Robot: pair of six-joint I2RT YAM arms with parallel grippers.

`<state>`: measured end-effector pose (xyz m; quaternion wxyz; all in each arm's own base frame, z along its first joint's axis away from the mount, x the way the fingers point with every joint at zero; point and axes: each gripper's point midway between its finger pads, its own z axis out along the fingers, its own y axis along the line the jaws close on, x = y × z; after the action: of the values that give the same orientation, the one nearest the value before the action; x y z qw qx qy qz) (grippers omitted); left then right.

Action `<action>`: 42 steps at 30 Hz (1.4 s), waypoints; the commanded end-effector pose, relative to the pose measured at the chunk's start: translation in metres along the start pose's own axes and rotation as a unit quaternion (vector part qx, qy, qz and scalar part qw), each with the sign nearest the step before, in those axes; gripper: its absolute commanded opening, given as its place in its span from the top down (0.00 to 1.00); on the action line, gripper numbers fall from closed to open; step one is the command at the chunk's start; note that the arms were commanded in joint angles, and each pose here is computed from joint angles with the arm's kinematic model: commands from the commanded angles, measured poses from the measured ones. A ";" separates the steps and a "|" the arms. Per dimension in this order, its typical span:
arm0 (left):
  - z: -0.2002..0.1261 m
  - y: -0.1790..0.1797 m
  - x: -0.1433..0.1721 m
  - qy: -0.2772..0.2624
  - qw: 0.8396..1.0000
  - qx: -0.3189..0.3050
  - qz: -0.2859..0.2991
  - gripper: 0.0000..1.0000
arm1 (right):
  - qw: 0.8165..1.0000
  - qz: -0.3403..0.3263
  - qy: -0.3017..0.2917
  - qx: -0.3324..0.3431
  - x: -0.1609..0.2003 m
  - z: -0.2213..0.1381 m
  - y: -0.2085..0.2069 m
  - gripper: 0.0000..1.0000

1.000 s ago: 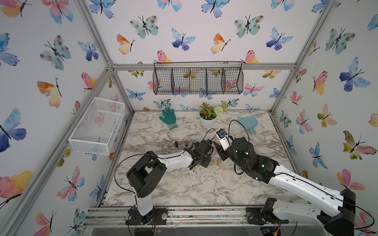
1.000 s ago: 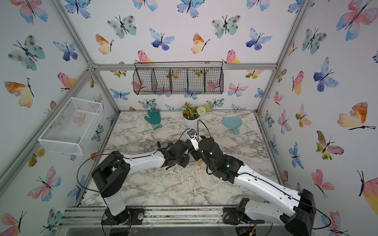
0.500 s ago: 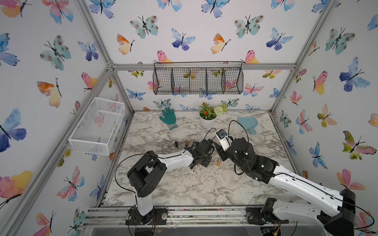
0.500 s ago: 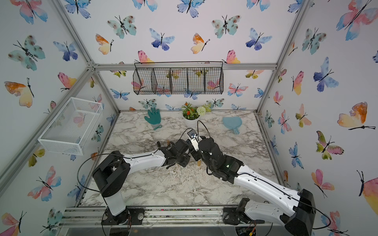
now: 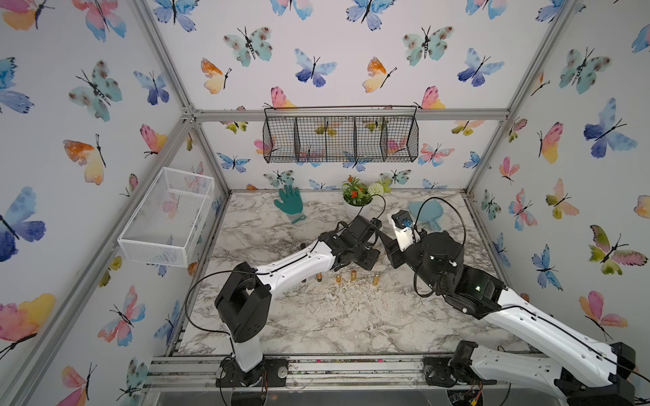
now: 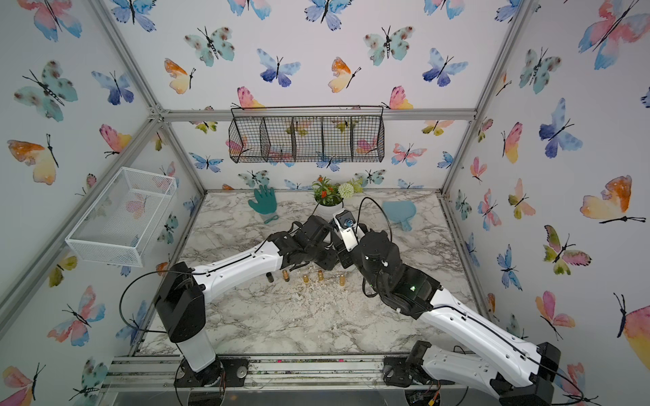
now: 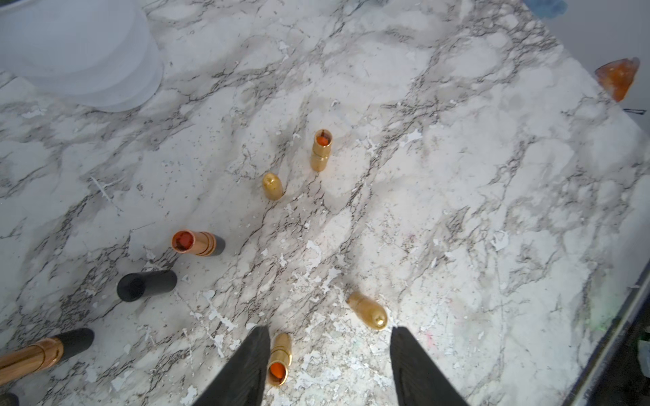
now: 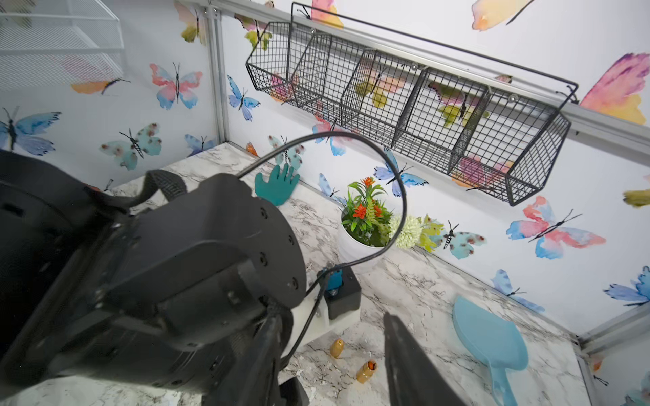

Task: Open the lipstick cap
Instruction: Place the lipstick at the center of the board, then pick up the lipstick at the center of the board.

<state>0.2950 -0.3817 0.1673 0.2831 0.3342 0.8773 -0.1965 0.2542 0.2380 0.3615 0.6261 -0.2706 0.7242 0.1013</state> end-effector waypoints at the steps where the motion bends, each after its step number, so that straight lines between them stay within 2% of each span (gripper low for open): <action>1: 0.012 -0.019 0.016 0.041 0.999 0.024 0.020 0.41 | 1.000 0.007 -0.010 -0.005 -0.011 -0.014 -0.005 0.50; 8: 0.034 -0.035 0.032 0.074 0.996 0.021 0.047 0.44 | 1.000 0.011 0.001 0.009 0.002 -0.021 -0.012 0.50; 18: 0.063 -0.020 0.058 0.113 0.992 -0.024 0.056 0.51 | 1.000 0.019 0.002 0.010 0.004 -0.025 -0.014 0.50; 25: 0.067 -0.014 0.057 0.112 0.991 -0.039 0.056 0.53 | 1.000 0.018 0.008 0.010 0.011 -0.025 -0.013 0.50; 33: 0.083 -0.014 0.073 0.137 0.989 -0.031 0.055 0.64 | 1.000 0.017 0.012 0.010 0.015 -0.024 -0.012 0.50; 42: 0.085 -0.017 0.071 0.133 0.989 -0.024 0.054 0.66 | 1.000 0.015 0.014 0.009 0.018 -0.022 -0.011 0.50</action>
<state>0.2713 -0.4025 0.0608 0.1869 0.3944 0.8932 -0.1076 0.2403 0.2151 0.3558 0.6198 -0.2601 0.7333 0.1022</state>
